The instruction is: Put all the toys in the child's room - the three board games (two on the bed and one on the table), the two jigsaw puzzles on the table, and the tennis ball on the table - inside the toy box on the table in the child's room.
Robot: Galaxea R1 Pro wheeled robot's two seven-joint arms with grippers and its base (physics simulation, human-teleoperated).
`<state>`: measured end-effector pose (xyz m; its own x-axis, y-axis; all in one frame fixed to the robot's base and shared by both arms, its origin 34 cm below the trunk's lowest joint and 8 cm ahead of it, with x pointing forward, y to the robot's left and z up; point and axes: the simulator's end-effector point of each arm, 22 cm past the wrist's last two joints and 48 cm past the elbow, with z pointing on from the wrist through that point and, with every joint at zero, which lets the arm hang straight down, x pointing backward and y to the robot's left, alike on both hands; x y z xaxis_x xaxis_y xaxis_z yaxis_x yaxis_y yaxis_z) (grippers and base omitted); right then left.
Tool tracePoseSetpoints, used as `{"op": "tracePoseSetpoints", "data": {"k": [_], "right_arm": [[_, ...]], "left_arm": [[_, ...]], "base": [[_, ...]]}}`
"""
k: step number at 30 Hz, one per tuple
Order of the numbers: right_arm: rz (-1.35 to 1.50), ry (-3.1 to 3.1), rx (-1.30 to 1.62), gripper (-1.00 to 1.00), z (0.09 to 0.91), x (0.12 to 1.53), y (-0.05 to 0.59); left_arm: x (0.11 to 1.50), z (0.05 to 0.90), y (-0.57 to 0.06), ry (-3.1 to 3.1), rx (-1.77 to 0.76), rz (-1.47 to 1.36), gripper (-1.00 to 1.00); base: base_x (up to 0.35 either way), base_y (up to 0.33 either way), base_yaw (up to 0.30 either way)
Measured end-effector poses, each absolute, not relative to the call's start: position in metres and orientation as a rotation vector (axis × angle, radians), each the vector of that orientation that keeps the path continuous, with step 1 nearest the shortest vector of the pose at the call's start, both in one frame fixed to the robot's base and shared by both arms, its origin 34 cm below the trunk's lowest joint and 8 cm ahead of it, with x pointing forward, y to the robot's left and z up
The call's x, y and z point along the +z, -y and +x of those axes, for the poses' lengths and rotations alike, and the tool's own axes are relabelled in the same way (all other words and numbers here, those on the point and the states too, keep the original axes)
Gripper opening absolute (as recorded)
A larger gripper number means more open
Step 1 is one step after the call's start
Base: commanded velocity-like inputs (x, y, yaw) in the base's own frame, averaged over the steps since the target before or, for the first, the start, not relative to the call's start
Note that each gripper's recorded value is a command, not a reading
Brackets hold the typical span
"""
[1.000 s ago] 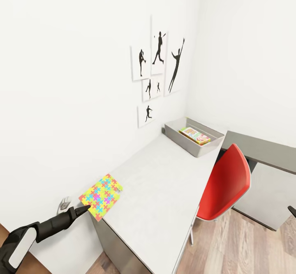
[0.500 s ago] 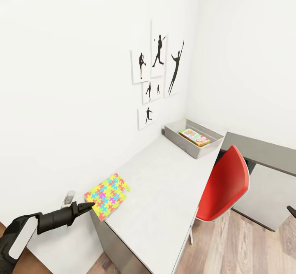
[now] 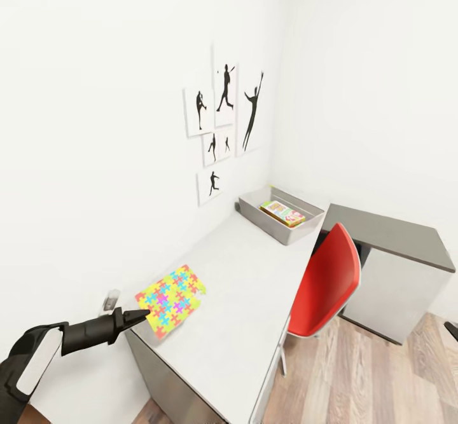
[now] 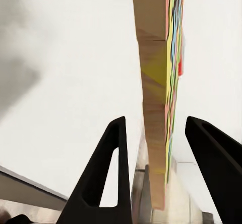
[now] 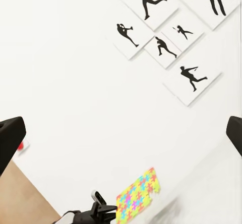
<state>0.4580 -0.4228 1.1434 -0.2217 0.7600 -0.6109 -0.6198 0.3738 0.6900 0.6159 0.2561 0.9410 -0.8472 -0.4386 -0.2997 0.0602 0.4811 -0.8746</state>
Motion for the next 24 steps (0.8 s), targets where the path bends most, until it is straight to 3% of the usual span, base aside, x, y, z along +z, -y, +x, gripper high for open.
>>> {"op": "tracePoseSetpoints", "data": {"k": [24], "right_arm": [[0.262, -1.392, 1.227, 1.00, 0.458, 1.119, 0.435]], "left_arm": [[1.078, 0.591, -0.264, -1.961, -1.580, -0.028, -1.00]], "base": [[-0.004, 0.000, -0.204]]}}
